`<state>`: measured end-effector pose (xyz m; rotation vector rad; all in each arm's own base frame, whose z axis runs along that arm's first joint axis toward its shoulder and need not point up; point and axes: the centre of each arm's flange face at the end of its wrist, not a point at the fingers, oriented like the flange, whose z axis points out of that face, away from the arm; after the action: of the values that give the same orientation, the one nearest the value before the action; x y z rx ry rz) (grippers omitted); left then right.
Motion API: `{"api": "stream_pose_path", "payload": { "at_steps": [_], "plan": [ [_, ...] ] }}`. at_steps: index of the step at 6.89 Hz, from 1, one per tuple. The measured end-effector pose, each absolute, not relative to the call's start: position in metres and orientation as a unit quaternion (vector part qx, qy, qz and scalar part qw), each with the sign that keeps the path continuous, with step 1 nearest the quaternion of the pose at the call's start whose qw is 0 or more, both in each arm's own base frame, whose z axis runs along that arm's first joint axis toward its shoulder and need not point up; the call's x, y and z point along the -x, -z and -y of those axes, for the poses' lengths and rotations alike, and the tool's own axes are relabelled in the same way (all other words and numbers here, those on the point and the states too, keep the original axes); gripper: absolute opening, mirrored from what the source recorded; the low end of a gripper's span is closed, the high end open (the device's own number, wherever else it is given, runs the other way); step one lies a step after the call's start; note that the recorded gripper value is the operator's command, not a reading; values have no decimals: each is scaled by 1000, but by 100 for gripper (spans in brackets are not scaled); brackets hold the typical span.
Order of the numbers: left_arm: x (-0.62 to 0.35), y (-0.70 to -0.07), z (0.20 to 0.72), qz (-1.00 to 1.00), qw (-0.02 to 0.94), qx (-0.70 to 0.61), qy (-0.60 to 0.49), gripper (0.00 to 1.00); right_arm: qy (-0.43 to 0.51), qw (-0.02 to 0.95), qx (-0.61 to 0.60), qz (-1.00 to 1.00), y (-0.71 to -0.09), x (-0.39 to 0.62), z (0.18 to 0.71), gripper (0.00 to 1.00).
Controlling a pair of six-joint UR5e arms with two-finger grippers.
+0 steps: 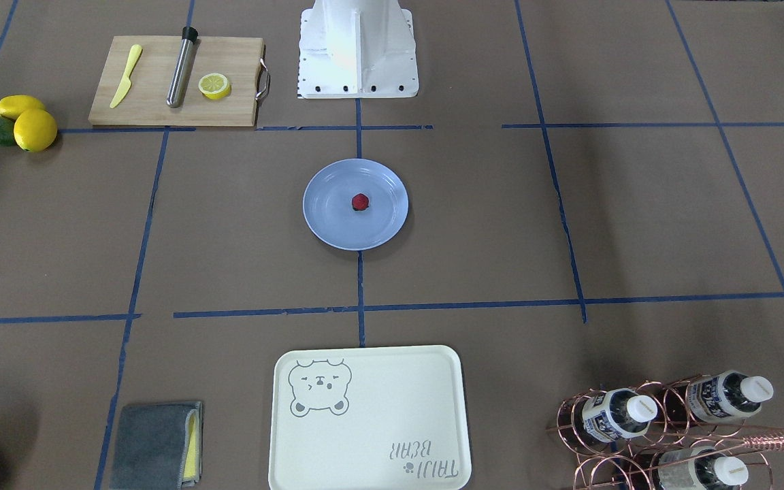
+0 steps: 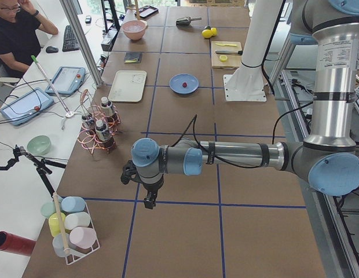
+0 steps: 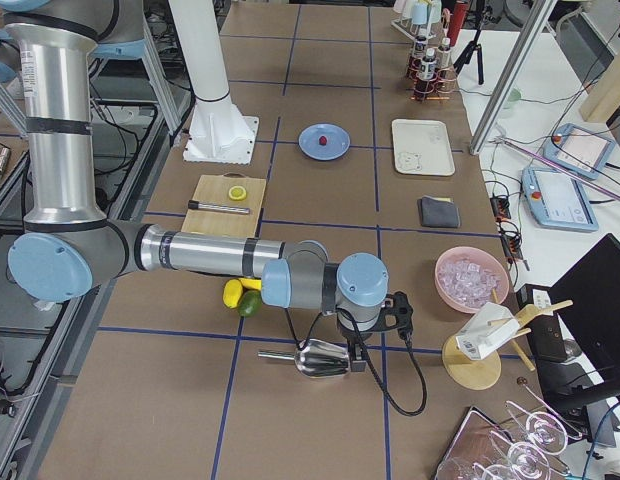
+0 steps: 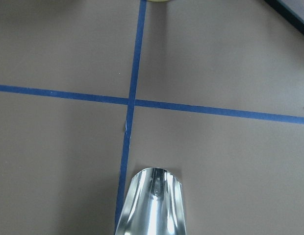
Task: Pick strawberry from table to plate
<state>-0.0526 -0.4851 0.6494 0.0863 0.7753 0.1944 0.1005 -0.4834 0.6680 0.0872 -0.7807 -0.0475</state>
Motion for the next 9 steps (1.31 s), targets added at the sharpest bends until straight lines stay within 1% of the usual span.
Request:
{"api": "stream_pose_path", "payload": {
  "at_steps": [9],
  "plan": [
    [54, -651, 479, -375, 921, -41, -96, 100, 14, 919, -40, 391, -668, -99, 484, 100]
  ]
}}
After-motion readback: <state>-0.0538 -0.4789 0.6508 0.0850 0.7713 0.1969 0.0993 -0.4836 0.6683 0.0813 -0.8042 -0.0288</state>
